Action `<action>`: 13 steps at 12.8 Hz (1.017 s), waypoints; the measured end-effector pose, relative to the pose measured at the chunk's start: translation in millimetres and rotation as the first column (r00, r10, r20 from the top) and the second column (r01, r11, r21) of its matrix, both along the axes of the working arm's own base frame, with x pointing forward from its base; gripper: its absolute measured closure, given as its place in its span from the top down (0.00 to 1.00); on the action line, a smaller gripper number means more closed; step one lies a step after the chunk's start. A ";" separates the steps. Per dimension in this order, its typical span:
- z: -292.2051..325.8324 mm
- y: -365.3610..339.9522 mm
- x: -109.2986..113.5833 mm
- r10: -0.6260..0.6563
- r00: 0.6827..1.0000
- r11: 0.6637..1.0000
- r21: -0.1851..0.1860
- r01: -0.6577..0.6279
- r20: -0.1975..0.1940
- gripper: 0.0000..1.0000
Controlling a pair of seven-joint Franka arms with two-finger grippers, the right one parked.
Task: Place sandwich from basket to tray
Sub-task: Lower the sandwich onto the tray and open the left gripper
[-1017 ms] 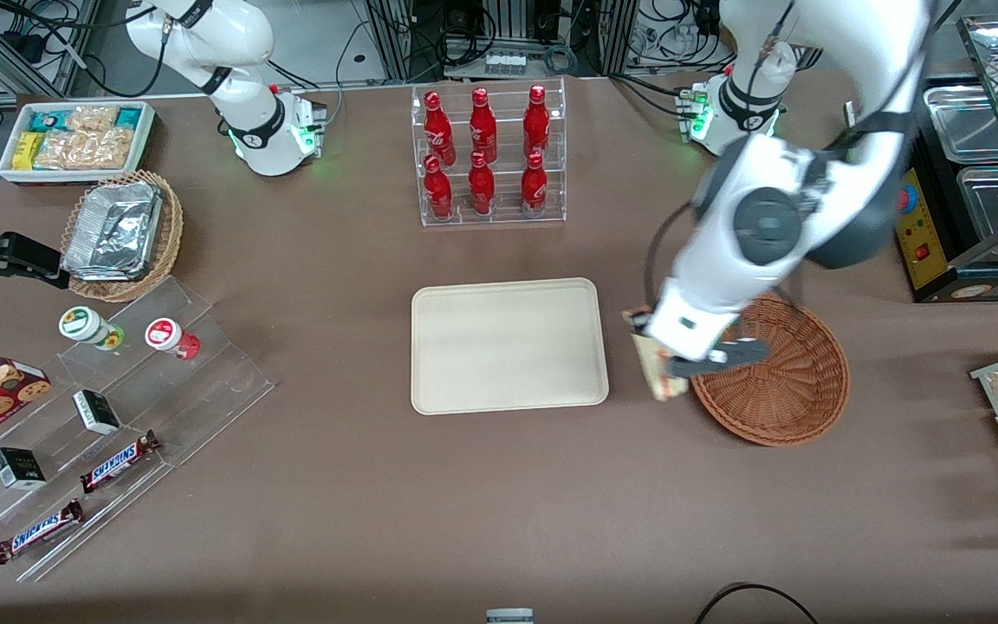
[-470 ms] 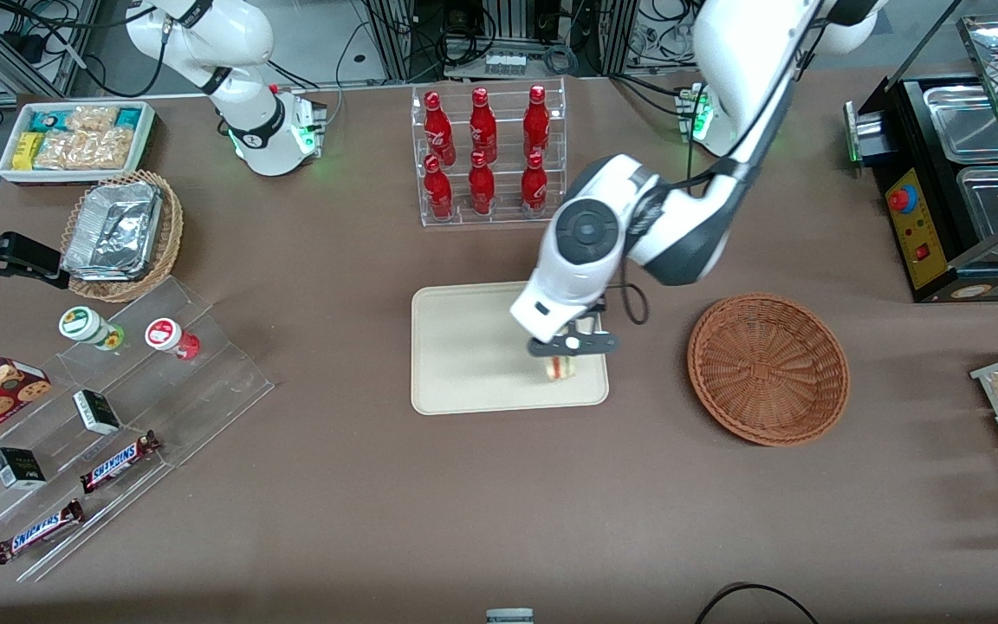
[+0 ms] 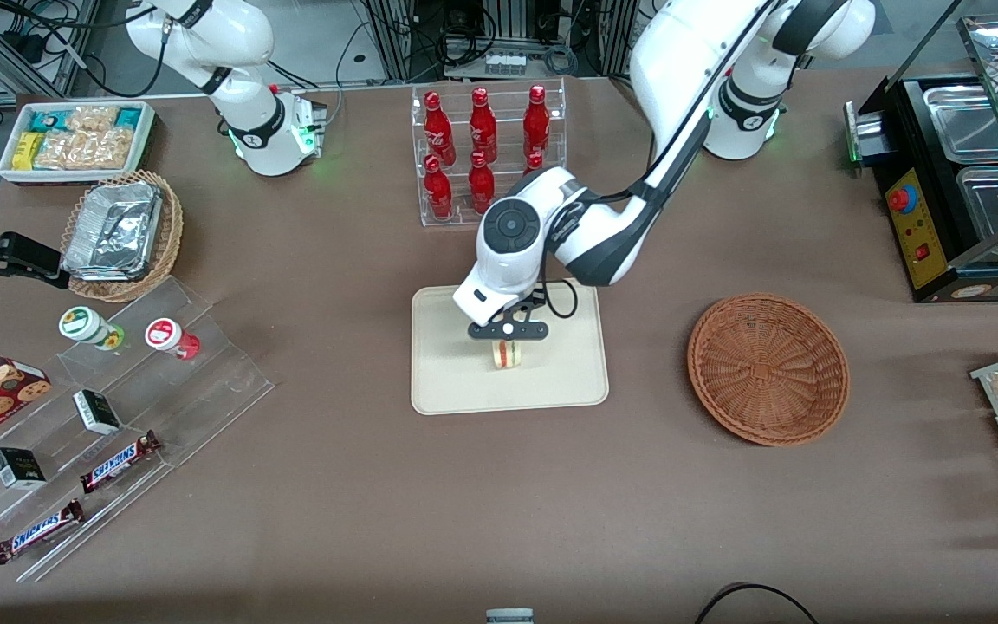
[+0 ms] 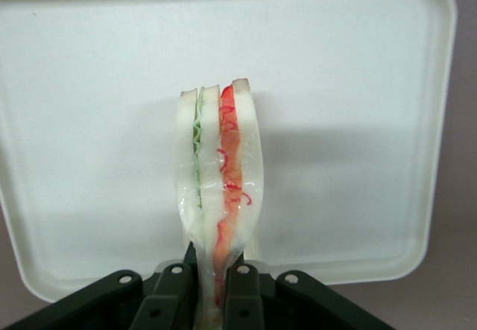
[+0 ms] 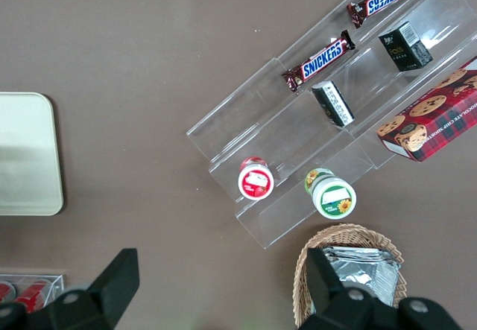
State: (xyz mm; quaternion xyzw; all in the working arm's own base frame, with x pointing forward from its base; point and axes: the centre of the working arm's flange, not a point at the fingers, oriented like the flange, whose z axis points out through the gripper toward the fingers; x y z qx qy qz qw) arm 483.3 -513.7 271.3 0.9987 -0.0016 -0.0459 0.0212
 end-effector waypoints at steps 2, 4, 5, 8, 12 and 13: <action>-12.6 2.0 0.6 -0.001 1.000 1.000 0.015 0.001 -0.008 0.15; -16.1 3.1 1.2 0.000 1.000 1.000 0.019 0.000 -0.010 0.15; -18.3 3.3 1.2 0.000 1.000 1.000 0.021 0.000 -0.012 0.15; -27.9 3.5 0.8 0.001 1.000 1.000 0.025 -0.001 -0.018 0.24; -19.0 3.5 6.7 0.007 1.000 1.000 0.016 -0.006 -0.006 0.68; -5.7 5.4 12.0 0.013 1.000 1.000 0.014 -0.013 0.002 0.79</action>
